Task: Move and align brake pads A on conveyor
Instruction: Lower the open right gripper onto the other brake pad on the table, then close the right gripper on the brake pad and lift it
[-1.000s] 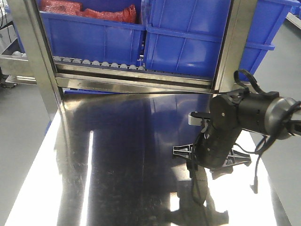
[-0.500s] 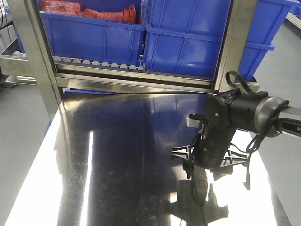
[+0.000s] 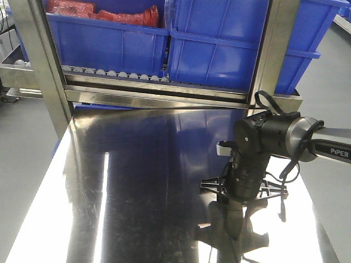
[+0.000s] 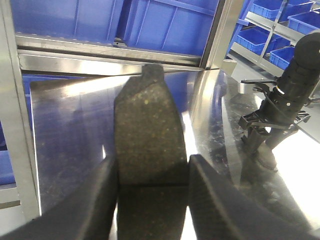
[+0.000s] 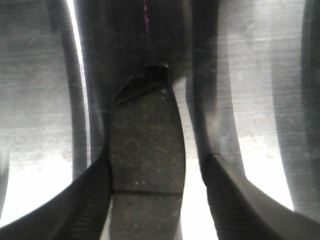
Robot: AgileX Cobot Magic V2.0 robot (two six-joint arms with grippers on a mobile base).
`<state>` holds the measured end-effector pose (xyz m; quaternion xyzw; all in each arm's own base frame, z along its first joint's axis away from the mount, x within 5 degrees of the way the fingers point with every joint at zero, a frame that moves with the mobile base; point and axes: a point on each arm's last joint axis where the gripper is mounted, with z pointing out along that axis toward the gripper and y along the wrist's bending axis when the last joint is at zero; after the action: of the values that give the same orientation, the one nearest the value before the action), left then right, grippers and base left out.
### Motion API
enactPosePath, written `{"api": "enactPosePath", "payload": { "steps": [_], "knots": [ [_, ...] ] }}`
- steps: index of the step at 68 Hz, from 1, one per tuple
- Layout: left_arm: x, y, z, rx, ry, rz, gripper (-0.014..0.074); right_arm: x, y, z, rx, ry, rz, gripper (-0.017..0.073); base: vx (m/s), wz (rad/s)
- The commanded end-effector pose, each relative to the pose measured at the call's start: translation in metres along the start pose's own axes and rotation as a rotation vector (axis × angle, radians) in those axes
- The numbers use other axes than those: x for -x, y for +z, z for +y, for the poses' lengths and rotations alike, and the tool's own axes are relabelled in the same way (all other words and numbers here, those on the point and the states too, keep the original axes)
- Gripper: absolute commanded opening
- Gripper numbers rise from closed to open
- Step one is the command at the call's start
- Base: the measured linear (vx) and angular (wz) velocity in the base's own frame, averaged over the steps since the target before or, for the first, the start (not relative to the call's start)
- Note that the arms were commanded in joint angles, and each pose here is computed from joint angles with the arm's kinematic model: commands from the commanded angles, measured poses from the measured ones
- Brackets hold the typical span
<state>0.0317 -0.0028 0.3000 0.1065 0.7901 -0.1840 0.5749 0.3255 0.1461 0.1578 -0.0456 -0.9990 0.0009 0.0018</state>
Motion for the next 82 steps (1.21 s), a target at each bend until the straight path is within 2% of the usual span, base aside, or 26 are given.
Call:
{"api": "enactPosePath", "payload": {
  "steps": [1,10,24,35,47,51,60,66,72,82],
  "knots": [
    [0.015,-0.004,-0.004,-0.039,0.008,-0.110,-0.0006,0.004,-0.020,0.002,0.037,-0.010,-0.067,0.0217,0.00,0.00],
    [0.015,-0.004,-0.004,-0.039,0.008,-0.110,-0.0006,0.002,-0.031,0.001,0.053,-0.030,-0.098,-0.0019,0.00,0.00],
    [0.015,-0.004,-0.004,-0.039,0.008,-0.110,-0.0006,-0.006,-0.082,-0.009,0.095,-0.173,-0.265,-0.0009,0.00,0.00],
    [0.015,-0.004,-0.004,-0.039,0.008,-0.110,-0.0006,-0.011,-0.127,-0.040,0.101,-0.168,-0.404,-0.0005,0.00,0.00],
    [0.015,-0.004,-0.004,-0.039,0.008,-0.110,-0.0006,-0.028,-0.172,-0.079,0.078,-0.223,-0.534,-0.0004,0.00,0.00],
    [0.015,-0.004,-0.004,-0.039,0.008,-0.110,-0.0006,-0.036,-0.181,-0.089,0.076,-0.222,-0.589,-0.0004,0.00,0.00],
    [0.015,-0.004,-0.004,-0.039,0.008,-0.110,-0.0006,-0.064,-0.184,-0.113,0.076,-0.179,-0.712,-0.0004,0.00,0.00],
    [0.015,-0.004,-0.004,-0.039,0.008,-0.110,-0.0006,-0.084,-0.184,-0.120,0.080,-0.188,-0.804,-0.0004,0.00,0.00],
    [0.015,-0.004,-0.004,-0.039,0.008,-0.110,-0.0006,-0.107,-0.178,-0.126,0.079,-0.221,-0.867,-0.0004,0.00,0.00],
    [0.015,-0.004,-0.004,-0.039,0.008,-0.110,-0.0006,-0.138,-0.172,-0.133,0.090,-0.230,-0.960,-0.0004,0.00,0.00]
  ]
}}
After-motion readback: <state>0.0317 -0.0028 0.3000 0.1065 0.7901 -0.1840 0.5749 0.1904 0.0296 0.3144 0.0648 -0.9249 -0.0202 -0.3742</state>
